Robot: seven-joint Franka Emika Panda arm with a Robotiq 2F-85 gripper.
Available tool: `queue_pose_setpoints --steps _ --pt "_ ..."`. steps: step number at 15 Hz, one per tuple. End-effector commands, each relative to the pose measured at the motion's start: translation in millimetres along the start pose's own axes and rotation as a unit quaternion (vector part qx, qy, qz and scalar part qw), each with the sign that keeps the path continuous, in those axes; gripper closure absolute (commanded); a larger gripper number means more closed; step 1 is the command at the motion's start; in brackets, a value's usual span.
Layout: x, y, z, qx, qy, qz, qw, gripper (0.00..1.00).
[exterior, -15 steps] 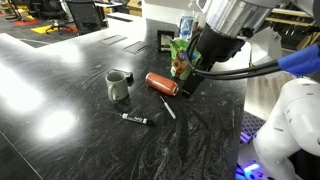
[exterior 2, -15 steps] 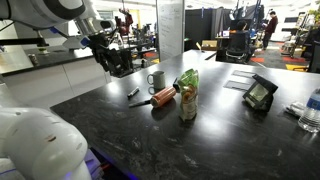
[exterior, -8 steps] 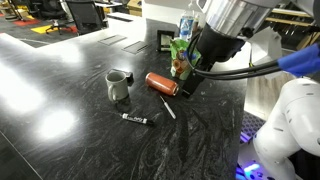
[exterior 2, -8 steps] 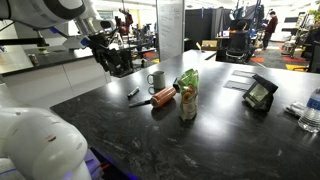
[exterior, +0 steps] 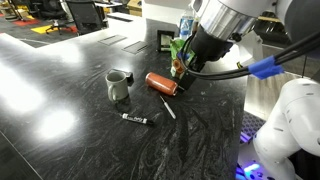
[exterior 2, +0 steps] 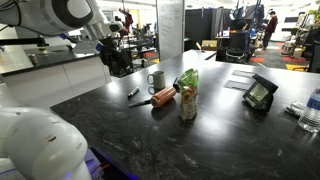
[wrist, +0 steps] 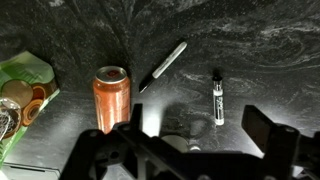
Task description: Move the black eraser forwards
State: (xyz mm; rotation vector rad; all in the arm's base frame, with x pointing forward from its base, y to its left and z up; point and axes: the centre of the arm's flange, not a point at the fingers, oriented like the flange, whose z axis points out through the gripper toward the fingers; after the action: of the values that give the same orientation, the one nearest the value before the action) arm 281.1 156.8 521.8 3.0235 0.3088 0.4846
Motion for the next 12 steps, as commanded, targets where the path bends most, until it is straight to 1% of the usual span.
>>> queue_pose_setpoints --steps 1,3,6,8,9,10,12 --pt "16 29 22 0.004 0.030 -0.035 0.9989 0.00" --pt "30 43 28 0.005 0.041 -0.042 0.9983 0.00" --pt "53 62 40 0.026 0.062 -0.051 0.9964 0.00" --pt "67 76 51 0.033 0.070 -0.058 0.9954 0.00" --pt "41 62 34 0.029 0.070 -0.043 0.9962 0.00" --pt "44 67 39 0.032 0.067 -0.041 0.9964 0.00" --pt "43 65 38 0.031 0.068 -0.042 0.9963 0.00"
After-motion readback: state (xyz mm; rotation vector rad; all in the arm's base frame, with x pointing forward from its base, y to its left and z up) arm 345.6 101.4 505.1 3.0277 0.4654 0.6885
